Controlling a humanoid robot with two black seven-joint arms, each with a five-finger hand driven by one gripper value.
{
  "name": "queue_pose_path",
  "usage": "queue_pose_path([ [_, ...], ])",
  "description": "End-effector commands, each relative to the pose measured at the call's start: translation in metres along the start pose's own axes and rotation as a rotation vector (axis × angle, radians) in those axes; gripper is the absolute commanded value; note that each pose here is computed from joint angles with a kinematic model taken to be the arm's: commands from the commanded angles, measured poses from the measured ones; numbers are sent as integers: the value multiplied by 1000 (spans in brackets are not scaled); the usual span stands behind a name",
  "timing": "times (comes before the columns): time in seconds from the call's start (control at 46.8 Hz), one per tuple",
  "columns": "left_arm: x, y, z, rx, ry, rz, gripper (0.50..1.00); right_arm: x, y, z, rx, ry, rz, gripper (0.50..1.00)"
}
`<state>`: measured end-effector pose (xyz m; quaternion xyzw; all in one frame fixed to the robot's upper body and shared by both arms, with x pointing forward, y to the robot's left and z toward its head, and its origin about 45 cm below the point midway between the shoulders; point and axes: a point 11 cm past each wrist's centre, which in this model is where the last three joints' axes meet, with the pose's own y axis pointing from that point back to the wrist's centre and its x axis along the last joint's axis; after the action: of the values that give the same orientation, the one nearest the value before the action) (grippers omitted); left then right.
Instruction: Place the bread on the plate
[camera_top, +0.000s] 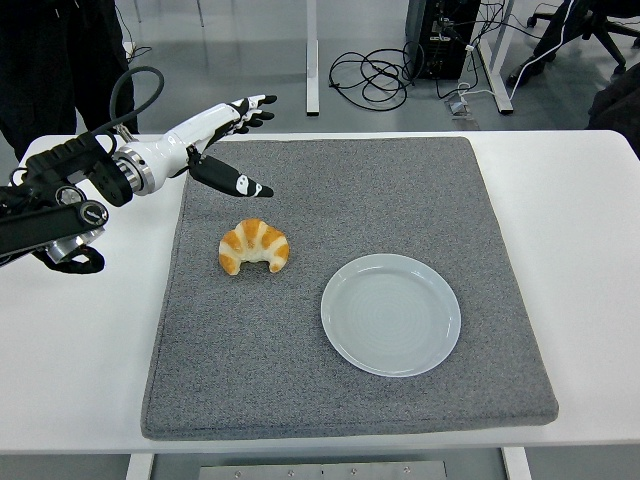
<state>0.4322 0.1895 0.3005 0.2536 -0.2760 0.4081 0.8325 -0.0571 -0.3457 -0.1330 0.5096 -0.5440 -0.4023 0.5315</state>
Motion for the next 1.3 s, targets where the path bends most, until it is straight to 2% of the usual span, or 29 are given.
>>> queue_pose_path([
  [0.0, -13, 4, -11, 15, -51, -22, 977, 0, 0, 0, 0, 0, 0, 1000],
  [0.15, -31, 10, -31, 31, -178, -33, 974, 0, 0, 0, 0, 0, 0, 1000],
  [0.47, -54, 15, -46, 30, -230, -79, 974, 0, 0, 0, 0, 0, 0, 1000],
  [0.62, -63, 6, -57, 52, -237, -57, 975, 0, 0, 0, 0, 0, 0, 1000],
  [1.004, -56, 1, -71, 87, -260, -7, 974, 0, 0, 0, 0, 0, 0, 1000],
  [1.282, -63, -8, -72, 84, -270, -7, 975, 0, 0, 0, 0, 0, 0, 1000],
])
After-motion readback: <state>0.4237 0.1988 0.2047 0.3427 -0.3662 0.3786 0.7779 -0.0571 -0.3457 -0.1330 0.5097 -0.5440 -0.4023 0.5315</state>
